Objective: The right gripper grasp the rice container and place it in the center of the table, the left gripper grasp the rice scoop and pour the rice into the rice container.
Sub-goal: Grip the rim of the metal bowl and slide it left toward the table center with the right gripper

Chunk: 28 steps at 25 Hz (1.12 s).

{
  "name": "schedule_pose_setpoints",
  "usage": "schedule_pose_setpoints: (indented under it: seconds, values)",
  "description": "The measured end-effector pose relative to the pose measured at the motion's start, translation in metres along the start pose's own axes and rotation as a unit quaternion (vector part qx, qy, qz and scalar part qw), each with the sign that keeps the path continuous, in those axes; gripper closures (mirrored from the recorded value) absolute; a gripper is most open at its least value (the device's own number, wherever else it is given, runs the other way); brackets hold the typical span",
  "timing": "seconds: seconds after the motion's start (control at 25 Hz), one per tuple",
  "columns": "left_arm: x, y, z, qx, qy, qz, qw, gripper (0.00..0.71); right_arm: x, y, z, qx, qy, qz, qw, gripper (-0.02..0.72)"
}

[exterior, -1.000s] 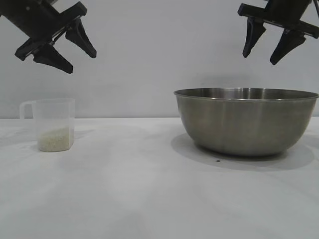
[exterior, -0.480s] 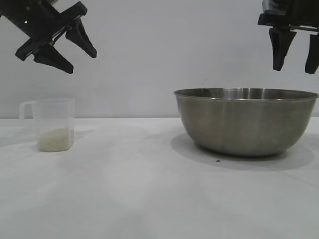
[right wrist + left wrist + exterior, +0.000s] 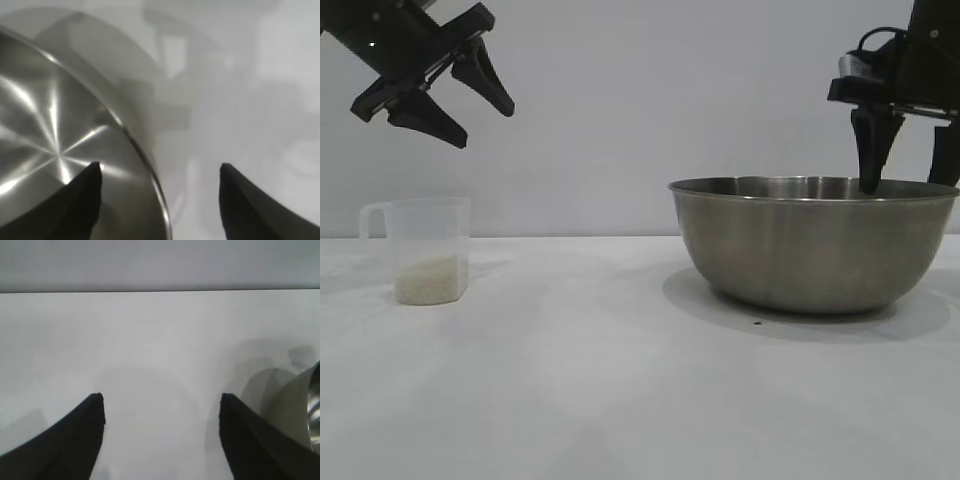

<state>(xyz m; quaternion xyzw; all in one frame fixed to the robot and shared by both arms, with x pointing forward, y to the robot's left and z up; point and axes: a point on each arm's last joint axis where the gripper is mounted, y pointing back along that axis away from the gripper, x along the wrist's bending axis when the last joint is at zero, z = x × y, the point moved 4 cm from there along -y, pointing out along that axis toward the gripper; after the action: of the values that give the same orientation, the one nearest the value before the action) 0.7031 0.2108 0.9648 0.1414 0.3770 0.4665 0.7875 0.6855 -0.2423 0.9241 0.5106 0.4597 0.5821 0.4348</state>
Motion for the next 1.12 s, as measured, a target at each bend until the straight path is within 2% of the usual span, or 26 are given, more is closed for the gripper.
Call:
schedule_pose_setpoints:
  seconds: [0.2, 0.24, 0.48, 0.56, 0.72, 1.12]
  values:
    - [0.0, 0.0, 0.0, 0.0, -0.002, 0.0, 1.0, 0.28, -0.004, -0.019, 0.0, 0.019, -0.005, 0.001, 1.0, 0.279]
    - [0.0, 0.0, 0.0, 0.0, -0.002, 0.0, 1.0, 0.28, -0.004, -0.022, 0.0, 0.022, -0.005, 0.001, 1.0, 0.356]
    - [0.0, 0.0, 0.0, 0.0, -0.004, 0.0, 1.0, 0.28, -0.004, -0.031, 0.0, 0.03, -0.009, 0.009, 0.999, 0.631]
    - [0.0, 0.0, 0.0, 0.0, -0.004, 0.0, 1.0, 0.28, -0.002, -0.03, 0.0, 0.031, -0.005, 0.017, 0.999, 0.703]
    - [0.0, 0.0, 0.0, 0.0, -0.004, 0.0, 1.0, 0.28, 0.014, -0.033, 0.0, 0.031, 0.009, 0.031, 0.999, 0.703]
    - [0.0, 0.0, 0.0, 0.001, -0.004, -0.001, 1.0, 0.28, 0.099, -0.048, -0.014, 0.048, 0.101, 0.039, 0.993, 0.703]
